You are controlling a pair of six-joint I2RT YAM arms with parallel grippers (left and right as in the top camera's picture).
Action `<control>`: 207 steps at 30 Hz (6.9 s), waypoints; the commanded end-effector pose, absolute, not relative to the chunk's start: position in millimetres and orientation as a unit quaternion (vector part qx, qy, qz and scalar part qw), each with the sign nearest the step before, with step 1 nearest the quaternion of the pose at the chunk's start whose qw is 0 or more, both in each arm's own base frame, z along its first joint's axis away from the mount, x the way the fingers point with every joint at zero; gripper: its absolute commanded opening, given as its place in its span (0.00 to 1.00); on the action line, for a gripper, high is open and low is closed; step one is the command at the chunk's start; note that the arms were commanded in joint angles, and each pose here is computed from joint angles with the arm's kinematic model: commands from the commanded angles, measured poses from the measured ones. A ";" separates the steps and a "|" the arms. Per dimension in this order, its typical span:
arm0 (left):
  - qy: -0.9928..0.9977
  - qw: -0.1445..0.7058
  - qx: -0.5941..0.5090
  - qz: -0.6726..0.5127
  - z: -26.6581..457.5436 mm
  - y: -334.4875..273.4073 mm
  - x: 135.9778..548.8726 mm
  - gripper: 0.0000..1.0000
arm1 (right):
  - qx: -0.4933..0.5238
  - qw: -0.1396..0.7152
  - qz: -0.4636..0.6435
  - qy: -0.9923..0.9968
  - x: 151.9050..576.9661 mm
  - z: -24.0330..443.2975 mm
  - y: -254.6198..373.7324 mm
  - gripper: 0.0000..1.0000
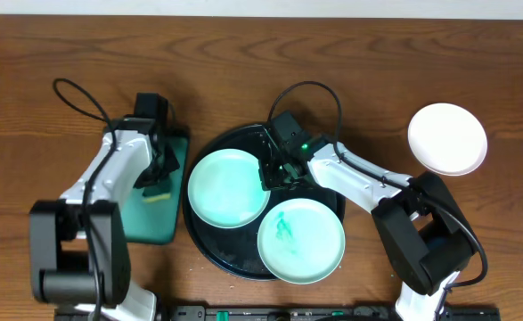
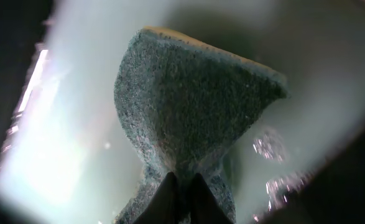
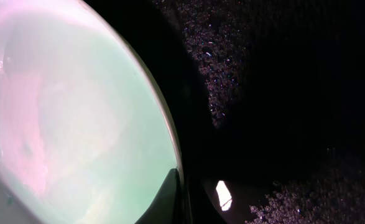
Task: Clean dirty plates on tray and stack at the side
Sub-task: 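Return the sponge to the basin with the left gripper and release, then lift the green plate off the tray with the right gripper, then carry the green plate right and stack it on the white plate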
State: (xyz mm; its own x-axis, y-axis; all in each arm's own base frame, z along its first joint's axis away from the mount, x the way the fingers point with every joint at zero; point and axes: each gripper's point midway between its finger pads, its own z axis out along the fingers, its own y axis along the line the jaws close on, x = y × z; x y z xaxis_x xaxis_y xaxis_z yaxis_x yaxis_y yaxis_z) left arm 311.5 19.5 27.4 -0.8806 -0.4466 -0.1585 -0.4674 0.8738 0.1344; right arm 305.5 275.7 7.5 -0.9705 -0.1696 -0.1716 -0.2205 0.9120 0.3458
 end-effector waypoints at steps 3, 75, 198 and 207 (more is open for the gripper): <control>0.963 0.050 -0.243 0.102 16.0 25.4 307.2 0.07 | -0.085 0.077 0.143 0.983 311.1 -2.1 258.3 0.01; 0.954 0.155 -0.257 -0.005 145.3 1.2 257.2 0.81 | -0.020 0.089 0.158 0.983 325.3 -18.4 266.8 0.13; 0.959 0.150 -0.241 0.001 144.5 2.1 254.7 0.81 | -0.289 0.466 -0.532 0.645 284.4 294.5 207.0 0.01; 0.959 0.150 -0.241 0.001 144.5 2.1 254.7 0.81 | -0.291 0.466 -0.529 0.647 284.8 293.4 208.0 0.01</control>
